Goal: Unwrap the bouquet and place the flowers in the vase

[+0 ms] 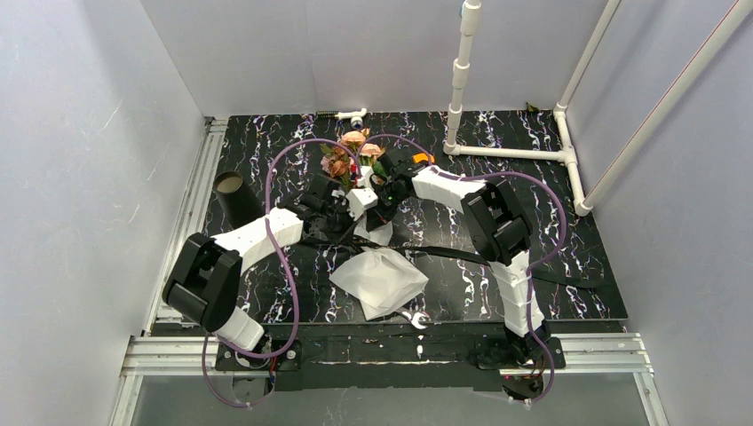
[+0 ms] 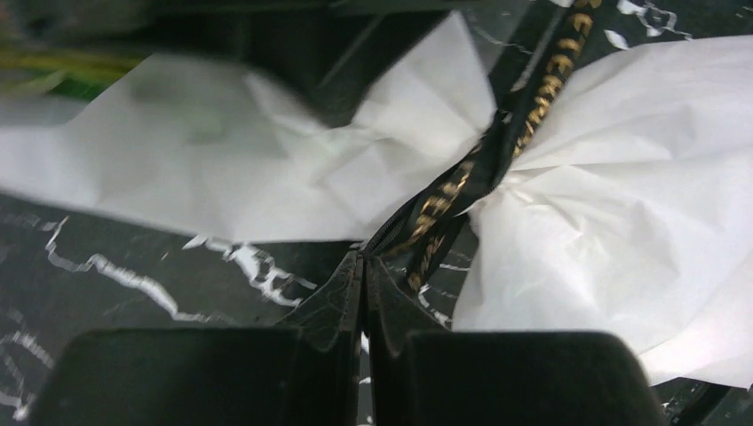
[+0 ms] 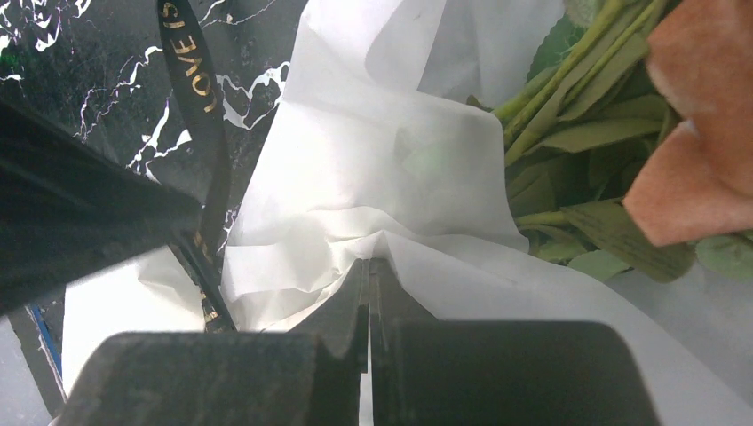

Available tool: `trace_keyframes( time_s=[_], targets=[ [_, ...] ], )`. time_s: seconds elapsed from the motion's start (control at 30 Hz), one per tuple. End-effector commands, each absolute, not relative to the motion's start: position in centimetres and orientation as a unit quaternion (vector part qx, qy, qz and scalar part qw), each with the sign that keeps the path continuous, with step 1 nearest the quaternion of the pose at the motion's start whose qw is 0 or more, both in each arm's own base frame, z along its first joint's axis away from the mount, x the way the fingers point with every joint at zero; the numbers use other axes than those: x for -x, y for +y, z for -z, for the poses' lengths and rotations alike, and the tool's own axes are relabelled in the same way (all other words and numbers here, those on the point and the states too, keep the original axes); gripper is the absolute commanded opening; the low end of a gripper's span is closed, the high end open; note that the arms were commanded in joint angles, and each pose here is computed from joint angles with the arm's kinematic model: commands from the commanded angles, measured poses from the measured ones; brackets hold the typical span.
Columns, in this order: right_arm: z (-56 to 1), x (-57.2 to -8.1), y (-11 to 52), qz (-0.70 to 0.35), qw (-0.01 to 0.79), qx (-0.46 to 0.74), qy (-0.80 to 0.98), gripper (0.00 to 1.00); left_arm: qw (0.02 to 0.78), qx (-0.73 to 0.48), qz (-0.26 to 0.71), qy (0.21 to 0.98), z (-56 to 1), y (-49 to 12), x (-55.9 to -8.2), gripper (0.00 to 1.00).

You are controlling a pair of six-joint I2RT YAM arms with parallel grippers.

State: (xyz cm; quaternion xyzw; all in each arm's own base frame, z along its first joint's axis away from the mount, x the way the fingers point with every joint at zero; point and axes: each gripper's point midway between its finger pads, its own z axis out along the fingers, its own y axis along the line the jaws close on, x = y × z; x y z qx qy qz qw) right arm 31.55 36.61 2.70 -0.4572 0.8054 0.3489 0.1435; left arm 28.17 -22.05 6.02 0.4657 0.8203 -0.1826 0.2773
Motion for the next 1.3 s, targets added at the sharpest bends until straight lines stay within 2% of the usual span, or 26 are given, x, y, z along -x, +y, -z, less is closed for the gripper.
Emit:
trace_keyframes(
  time_s=[0.0, 0.13, 0.23, 0.3, 0.37, 0.57, 0.8, 0.93, 1.13, 1.27],
  targets=[
    [7.8, -29.2, 28.1, -0.192, 0.019, 0.444, 0.875, 0.01, 0.322, -0.383, 0.155, 0.852, -8.4, -19.6, -30.1, 0.0],
    [7.8, -29.2, 28.1, -0.193, 0.019, 0.444, 0.875, 0.01, 0.31, -0.316, 0.154, 0.883, -8.3, -18.3, -29.9, 0.0],
    [7.7, -29.3, 28.2, -0.195, 0.019, 0.445, 0.874, 0.01, 0.306, -0.34, 0.2, 0.866, -8.7, -19.6, -28.5, 0.33],
    [7.6, -29.4, 28.3, -0.196, 0.022, 0.445, 0.874, 0.01, 0.34, -0.367, 0.212, 0.84, -9.7, -20.3, -28.9, 0.43],
    [7.6, -29.3, 28.3, -0.197, 0.02, 0.444, 0.874, 0.01, 0.374, -0.397, 0.212, 0.811, -10.7, -20.9, -29.7, 0.45],
    [7.7, -28.9, 28.1, -0.198, 0.016, 0.442, 0.875, 0.01, 0.384, -0.499, 0.212, 0.747, -10.7, -22.7, -30.8, 0.4],
    [7.6, -29.2, 28.3, -0.199, 0.02, 0.441, 0.875, 0.01, 0.337, -0.552, 0.214, 0.732, -8.6, -23.3, -30.1, 0.34],
    [7.6, -29.2, 28.4, -0.199, 0.02, 0.442, 0.875, 0.01, 0.313, -0.57, 0.209, 0.73, -7.3, -22.7, -29.4, 0.24],
    [7.7, -29.3, 28.2, -0.197, 0.02, 0.443, 0.874, 0.01, 0.291, -0.543, 0.191, 0.764, -6.7, -21.0, -29.3, 0.0],
    [7.6, -29.3, 28.1, -0.197, 0.021, 0.442, 0.875, 0.01, 0.327, -0.48, 0.161, 0.798, -7.7, -19.4, -30.6, 0.0]
  ],
)
